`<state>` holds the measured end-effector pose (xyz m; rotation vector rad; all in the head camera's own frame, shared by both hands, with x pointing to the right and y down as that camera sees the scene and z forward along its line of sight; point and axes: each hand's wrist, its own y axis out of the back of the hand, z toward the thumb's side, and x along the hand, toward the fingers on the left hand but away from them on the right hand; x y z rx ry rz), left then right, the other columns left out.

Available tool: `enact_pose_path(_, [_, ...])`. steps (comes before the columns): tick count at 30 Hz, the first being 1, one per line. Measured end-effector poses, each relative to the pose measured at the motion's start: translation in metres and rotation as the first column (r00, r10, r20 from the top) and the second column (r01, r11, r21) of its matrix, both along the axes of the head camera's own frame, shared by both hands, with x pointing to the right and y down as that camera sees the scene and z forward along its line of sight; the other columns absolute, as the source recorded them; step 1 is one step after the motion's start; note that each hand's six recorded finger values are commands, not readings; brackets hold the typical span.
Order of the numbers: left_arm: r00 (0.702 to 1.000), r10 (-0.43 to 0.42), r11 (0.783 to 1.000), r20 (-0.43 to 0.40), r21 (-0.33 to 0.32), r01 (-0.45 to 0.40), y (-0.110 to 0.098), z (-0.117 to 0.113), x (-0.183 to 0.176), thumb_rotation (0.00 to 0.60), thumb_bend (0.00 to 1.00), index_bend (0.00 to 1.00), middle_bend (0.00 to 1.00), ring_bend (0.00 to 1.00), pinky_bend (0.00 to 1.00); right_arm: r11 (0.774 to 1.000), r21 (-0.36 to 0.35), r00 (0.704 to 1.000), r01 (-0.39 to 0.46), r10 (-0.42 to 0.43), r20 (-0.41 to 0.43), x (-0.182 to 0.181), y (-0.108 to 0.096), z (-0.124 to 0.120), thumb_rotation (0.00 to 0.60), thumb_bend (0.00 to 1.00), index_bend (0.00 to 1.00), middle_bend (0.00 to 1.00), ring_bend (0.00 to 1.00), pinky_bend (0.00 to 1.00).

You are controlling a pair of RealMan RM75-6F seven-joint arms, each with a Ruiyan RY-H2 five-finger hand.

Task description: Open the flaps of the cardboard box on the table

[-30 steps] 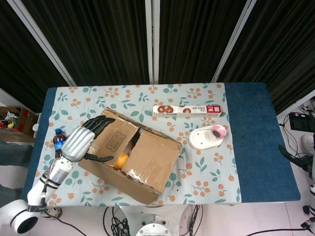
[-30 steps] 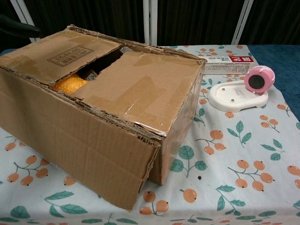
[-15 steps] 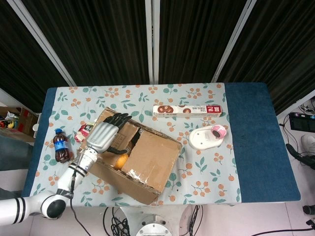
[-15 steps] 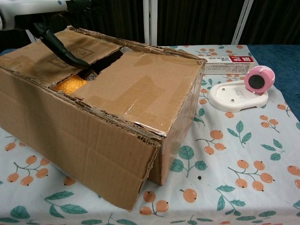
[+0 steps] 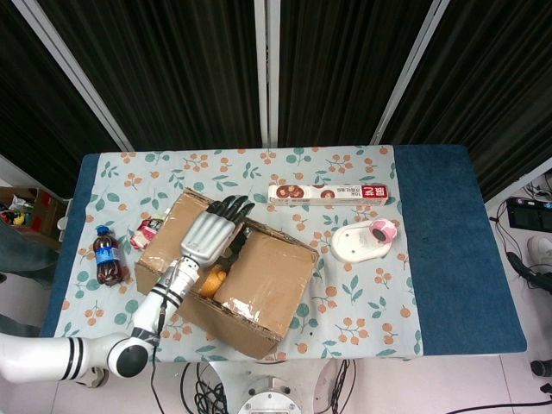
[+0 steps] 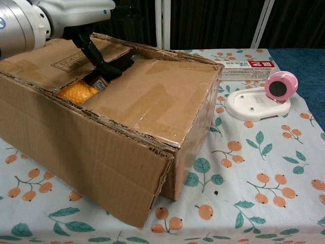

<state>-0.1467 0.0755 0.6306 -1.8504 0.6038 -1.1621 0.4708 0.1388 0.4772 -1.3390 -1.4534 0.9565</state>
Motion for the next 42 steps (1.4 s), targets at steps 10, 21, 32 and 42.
enact_pose_path(10, [0.991,0.041,0.993,0.129,0.103,-0.055,0.001,0.003,-0.001,0.6,0.16,0.0,0.0,0.04,0.17,1.0,-0.002,1.0,-0.003,0.003,0.009,0.004,0.002,0.0,0.6,0.02,0.0,0.0,0.0,0.0])
enact_pose_path(21, [0.968,0.061,0.963,0.243,0.24,-0.121,0.0,-0.018,-0.003,0.6,0.37,0.0,0.0,0.04,0.17,1.0,-0.004,1.0,-0.005,0.005,0.013,0.006,0.003,0.0,0.6,0.02,0.0,0.0,0.0,0.0])
enact_pose_path(32, [0.934,-0.014,0.91,0.356,0.392,-0.135,-0.023,-0.048,-0.025,0.6,0.37,0.0,0.0,0.04,0.17,1.0,0.006,1.0,-0.004,0.004,0.013,0.005,0.004,-0.003,0.6,0.02,0.0,0.0,0.0,0.0])
enact_pose_path(42, [0.897,-0.157,0.877,0.413,0.475,-0.065,-0.058,-0.057,-0.08,0.6,0.37,0.0,0.0,0.04,0.17,1.0,0.017,1.0,0.002,-0.002,0.008,0.001,0.004,-0.005,0.6,0.02,0.0,0.0,0.0,0.0])
